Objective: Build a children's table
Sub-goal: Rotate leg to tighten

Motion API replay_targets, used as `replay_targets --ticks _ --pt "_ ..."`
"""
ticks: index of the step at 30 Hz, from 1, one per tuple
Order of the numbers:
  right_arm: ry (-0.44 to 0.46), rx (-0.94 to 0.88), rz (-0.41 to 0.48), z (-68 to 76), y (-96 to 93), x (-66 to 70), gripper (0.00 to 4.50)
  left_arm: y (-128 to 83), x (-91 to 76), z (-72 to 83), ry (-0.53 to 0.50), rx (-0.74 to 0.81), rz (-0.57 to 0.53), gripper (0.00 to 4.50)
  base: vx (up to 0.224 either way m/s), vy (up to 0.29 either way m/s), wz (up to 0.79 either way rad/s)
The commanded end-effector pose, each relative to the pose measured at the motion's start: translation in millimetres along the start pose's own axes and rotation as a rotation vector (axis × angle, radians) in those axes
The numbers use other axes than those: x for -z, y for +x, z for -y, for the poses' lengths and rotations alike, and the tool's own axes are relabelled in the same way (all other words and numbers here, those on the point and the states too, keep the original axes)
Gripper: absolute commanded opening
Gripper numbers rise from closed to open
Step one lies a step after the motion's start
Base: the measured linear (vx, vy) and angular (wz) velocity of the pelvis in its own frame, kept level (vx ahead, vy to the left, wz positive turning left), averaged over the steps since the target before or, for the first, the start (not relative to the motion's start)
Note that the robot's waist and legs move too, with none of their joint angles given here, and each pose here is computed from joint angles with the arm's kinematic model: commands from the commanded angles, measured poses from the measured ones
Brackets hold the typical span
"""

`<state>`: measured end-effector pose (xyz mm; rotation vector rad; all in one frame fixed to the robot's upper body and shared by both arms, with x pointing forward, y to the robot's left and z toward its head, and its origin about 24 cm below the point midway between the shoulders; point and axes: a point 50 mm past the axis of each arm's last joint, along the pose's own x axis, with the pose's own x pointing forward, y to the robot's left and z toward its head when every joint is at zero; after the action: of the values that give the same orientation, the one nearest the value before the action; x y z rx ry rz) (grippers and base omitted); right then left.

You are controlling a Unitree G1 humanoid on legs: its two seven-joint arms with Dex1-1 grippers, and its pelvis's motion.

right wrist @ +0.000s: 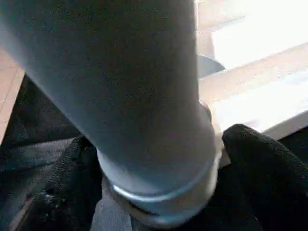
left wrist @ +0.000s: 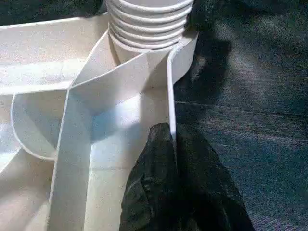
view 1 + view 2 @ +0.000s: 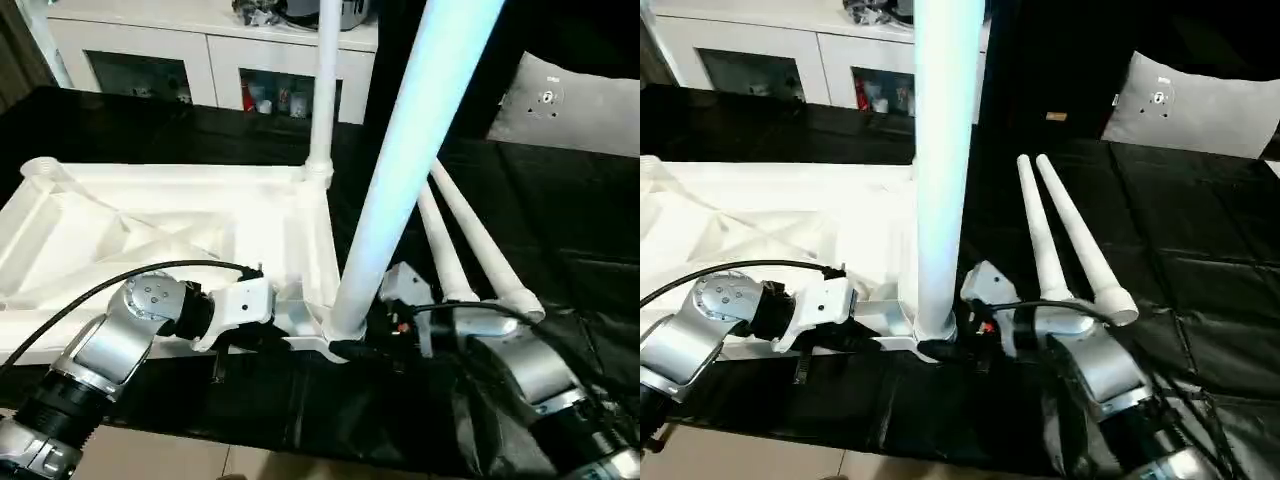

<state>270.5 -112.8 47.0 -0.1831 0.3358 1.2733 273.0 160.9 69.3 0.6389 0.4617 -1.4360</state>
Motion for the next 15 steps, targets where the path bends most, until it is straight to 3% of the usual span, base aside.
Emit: replay_targets --ticks 1,10,15 --pt "-0.023 0.019 -0.001 4.8 -0.5 -4.5 3.73 1.9 -10.9 -1.1 0.066 0.042 0.007 0.0 0.0 0.0 0.0" --pt "-0.017 0.021 0.012 0.3 -0.5 0.3 2.94 1.0 -9.8 -0.1 0.063 0.053 0.002 0.0 0.0 0.0 0.0" --pt "0.019 0.013 0.003 -5.6 0.8 8.5 2.78 0.9 -9.2 2.1 0.057 0.068 0.001 0.0 0.0 0.0 0.0"
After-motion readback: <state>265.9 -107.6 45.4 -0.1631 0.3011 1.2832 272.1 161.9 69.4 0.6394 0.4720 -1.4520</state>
